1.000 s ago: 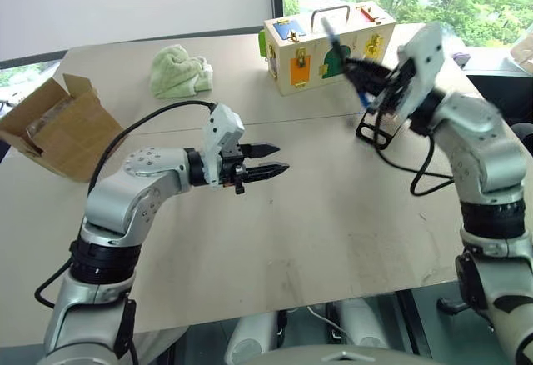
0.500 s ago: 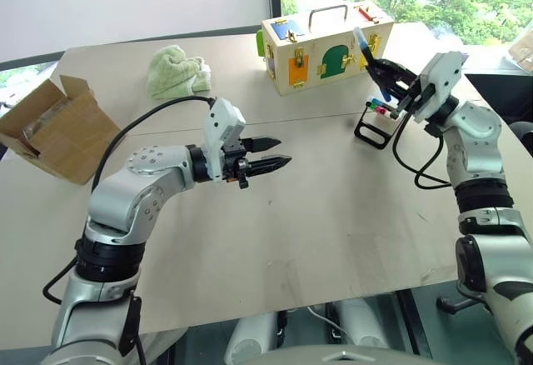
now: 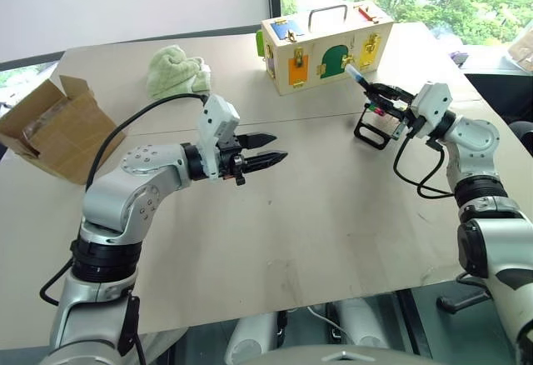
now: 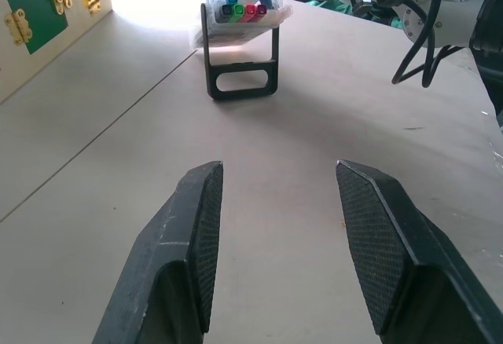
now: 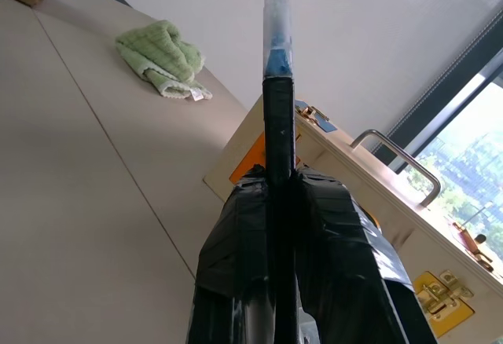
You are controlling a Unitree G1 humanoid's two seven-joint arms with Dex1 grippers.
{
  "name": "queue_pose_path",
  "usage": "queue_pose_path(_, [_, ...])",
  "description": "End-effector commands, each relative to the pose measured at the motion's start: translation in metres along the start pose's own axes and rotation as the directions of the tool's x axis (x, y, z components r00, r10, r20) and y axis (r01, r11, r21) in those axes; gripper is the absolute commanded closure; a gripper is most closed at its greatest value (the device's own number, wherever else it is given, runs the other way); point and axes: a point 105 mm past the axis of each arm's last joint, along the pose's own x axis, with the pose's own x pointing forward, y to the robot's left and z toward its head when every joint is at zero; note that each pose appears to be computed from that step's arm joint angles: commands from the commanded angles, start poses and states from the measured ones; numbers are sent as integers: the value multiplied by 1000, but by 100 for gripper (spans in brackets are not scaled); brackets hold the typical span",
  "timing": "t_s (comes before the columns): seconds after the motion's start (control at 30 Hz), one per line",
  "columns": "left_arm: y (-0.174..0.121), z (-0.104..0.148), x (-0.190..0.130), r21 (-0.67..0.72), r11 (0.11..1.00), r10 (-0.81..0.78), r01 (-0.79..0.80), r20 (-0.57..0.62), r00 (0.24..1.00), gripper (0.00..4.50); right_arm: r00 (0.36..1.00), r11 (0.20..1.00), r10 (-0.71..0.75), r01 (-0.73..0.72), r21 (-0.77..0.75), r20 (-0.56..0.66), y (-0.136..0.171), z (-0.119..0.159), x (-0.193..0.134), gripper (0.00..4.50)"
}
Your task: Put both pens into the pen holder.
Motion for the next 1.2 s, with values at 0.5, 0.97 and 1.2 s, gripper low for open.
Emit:
queue_pose_path(0.5, [-3,14,-4,49,999,7,-9,37,999,218,997,991,-70,68,-118,-13,-21,9,3,277])
queue_pose_path(0.97, [-2,15,-5,54,999,4,-5,30,1000,218,997,991,-57,62,-115,48,-24,20,-2,10])
queue_pose_path(1.2, [-5,9,-13,34,999,14,-16,67,998,218,986,988,132,-139,64,106,1,43,-26,10])
